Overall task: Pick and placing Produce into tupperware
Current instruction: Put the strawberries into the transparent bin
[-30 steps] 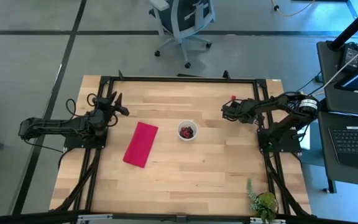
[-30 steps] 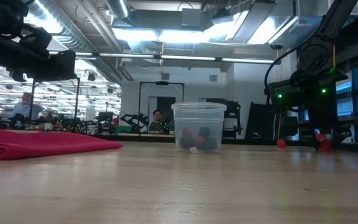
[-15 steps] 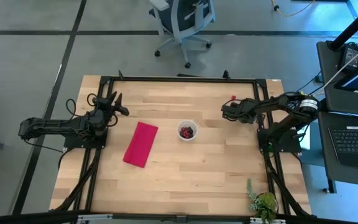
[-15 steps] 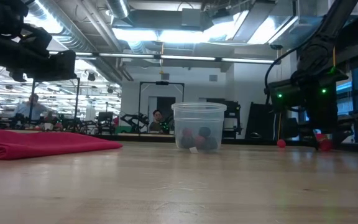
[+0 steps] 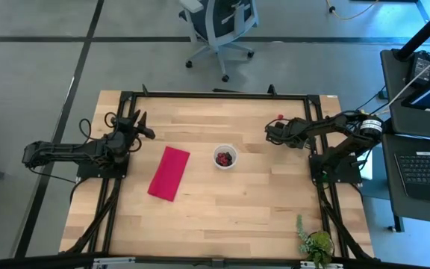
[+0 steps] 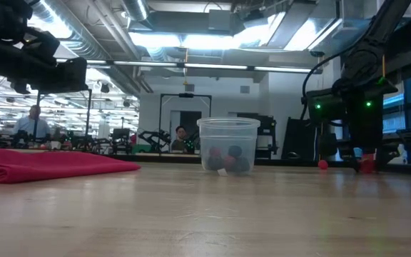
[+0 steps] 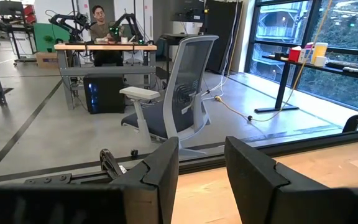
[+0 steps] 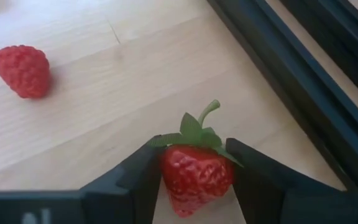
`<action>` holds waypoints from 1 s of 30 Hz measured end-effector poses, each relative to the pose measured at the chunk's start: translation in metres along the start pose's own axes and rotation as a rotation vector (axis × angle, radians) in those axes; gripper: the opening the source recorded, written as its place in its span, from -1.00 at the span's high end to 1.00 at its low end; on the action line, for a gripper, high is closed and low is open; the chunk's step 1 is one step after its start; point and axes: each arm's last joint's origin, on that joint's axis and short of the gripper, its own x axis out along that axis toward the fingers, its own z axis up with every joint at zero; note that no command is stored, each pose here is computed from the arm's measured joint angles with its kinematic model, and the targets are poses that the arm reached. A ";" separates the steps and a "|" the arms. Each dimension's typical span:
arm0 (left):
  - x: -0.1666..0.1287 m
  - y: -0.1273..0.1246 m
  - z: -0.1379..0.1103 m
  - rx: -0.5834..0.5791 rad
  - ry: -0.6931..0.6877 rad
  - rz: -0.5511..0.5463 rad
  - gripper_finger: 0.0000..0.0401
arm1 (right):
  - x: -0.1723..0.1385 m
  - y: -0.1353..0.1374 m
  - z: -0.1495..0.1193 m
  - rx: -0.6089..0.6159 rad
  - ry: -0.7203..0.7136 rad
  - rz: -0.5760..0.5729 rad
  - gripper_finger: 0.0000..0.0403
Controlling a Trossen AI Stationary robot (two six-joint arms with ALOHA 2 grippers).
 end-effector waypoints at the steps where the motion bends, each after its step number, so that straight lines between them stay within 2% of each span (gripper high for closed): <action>1: 0.000 0.000 0.000 0.000 0.000 0.000 0.38 | 0.000 0.000 0.000 0.001 0.001 0.001 0.10; 5: 0.000 0.000 0.000 0.000 0.000 0.000 0.38 | 0.000 0.002 -0.001 0.003 -0.002 0.012 0.28; 14: 0.000 0.000 0.000 0.000 0.000 0.000 0.38 | -0.001 0.002 -0.002 -0.011 -0.012 0.023 0.29; 18: 0.000 0.000 0.000 0.000 0.000 0.000 0.38 | -0.008 0.006 -0.003 -0.101 -0.023 0.035 0.29; 21: 0.000 0.000 0.000 0.000 0.000 0.000 0.38 | -0.027 0.013 0.002 -0.206 0.015 0.041 0.29; 25: 0.000 0.000 0.000 0.000 0.000 0.000 0.38 | -0.065 0.021 0.024 -0.333 -0.051 0.069 0.29; 27: 0.000 0.000 0.000 0.000 0.000 0.000 0.38 | -0.091 0.029 0.037 -0.382 -0.062 0.148 0.29; 30: 0.000 0.000 0.000 0.000 0.000 0.000 0.38 | -0.134 0.042 0.054 -0.514 -0.071 0.335 0.29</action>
